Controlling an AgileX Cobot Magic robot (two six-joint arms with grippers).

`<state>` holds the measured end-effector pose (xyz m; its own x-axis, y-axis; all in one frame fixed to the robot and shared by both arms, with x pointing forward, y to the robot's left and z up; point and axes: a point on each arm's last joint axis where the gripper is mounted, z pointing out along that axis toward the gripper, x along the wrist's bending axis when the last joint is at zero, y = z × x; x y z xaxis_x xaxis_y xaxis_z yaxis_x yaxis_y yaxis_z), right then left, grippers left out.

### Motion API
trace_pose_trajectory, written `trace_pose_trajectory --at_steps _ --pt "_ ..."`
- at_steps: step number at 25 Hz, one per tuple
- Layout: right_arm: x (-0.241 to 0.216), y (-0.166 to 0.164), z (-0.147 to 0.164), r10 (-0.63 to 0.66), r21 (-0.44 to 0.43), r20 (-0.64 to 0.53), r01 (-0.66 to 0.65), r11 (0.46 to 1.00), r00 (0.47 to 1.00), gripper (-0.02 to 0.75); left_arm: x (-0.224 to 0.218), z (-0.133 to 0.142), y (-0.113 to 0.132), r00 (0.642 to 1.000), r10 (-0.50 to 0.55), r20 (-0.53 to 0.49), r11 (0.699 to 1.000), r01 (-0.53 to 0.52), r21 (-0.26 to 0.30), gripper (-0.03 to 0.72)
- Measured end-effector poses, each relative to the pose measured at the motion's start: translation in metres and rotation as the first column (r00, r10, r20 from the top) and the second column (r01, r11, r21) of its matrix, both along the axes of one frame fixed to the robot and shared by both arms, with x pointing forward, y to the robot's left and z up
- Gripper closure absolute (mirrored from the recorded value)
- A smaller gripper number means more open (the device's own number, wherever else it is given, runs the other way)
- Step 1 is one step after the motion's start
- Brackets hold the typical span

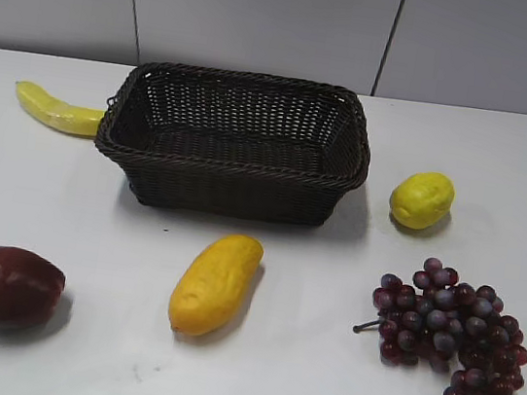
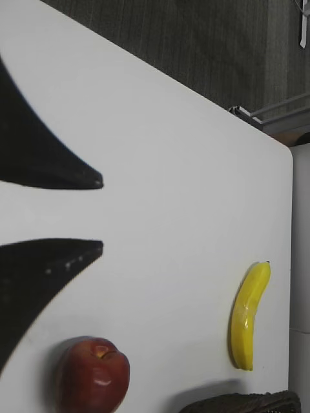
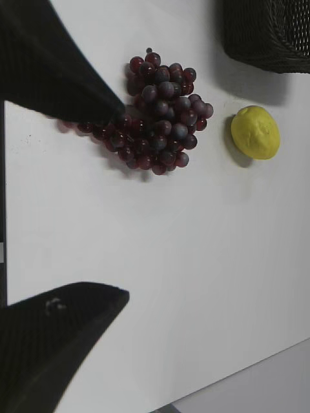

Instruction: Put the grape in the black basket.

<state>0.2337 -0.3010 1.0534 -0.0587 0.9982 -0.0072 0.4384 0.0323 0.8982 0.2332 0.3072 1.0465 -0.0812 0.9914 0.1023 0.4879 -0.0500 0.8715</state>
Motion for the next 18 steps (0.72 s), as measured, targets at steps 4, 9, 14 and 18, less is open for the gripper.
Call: trace_pose_trajectory --at_steps 4,9,14,18 --pt "0.000 0.000 0.000 0.000 0.000 0.000 0.000 1.000 1.000 0.150 0.000 0.000 0.000 1.000 0.000 0.000 1.000 0.000 0.000 0.450" --pt "0.000 0.000 0.000 0.000 0.000 0.000 0.000 1.000 1.000 0.151 0.000 0.000 0.000 1.000 0.000 0.000 1.000 0.000 0.000 0.450" --pt "0.015 0.001 0.008 0.000 -0.006 -0.069 -0.001 1.000 0.998 0.151 0.000 0.000 0.000 1.000 0.000 0.000 1.000 0.000 0.000 0.450" --pt "0.046 0.004 0.021 -0.002 -0.013 -0.188 -0.001 1.000 0.982 0.150 0.000 0.000 0.000 1.000 0.000 0.000 1.000 0.000 0.000 0.450"
